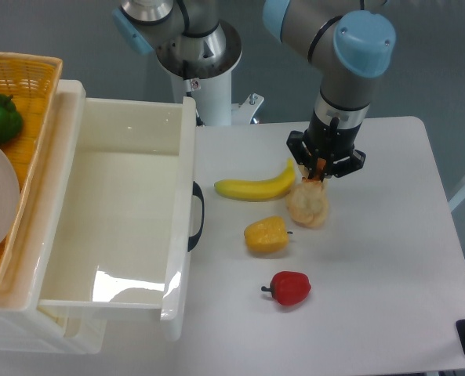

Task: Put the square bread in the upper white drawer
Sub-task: 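Lower the gripper onto the small bread roll beside the banana, then close the gripper on the bread roll and lift it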

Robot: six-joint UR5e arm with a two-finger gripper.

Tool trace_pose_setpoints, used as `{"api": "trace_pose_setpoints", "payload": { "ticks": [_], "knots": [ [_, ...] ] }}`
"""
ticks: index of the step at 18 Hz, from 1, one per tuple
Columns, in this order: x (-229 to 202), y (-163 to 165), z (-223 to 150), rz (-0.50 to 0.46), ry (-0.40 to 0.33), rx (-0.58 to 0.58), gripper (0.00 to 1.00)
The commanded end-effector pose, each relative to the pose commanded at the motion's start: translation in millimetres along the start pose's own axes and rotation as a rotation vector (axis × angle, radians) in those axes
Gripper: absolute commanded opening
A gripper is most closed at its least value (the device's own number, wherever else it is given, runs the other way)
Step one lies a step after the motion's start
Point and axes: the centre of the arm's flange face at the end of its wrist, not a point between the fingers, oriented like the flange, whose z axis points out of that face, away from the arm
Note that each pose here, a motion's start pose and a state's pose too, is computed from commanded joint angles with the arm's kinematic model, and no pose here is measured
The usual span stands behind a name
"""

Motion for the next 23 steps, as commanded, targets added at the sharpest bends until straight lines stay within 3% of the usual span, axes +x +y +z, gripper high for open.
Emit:
{"api": "trace_pose_setpoints", "payload": {
  "ticks": [9,16,23],
  "knots": [
    [4,-24,-27,-0.118,-0.007,0.072,0.13],
    [16,-33,-69,-0.237,-0.049,0.13,0.13],
    [49,-36,-123,-0.335,-0.017,0.289,0.14]
  ]
}}
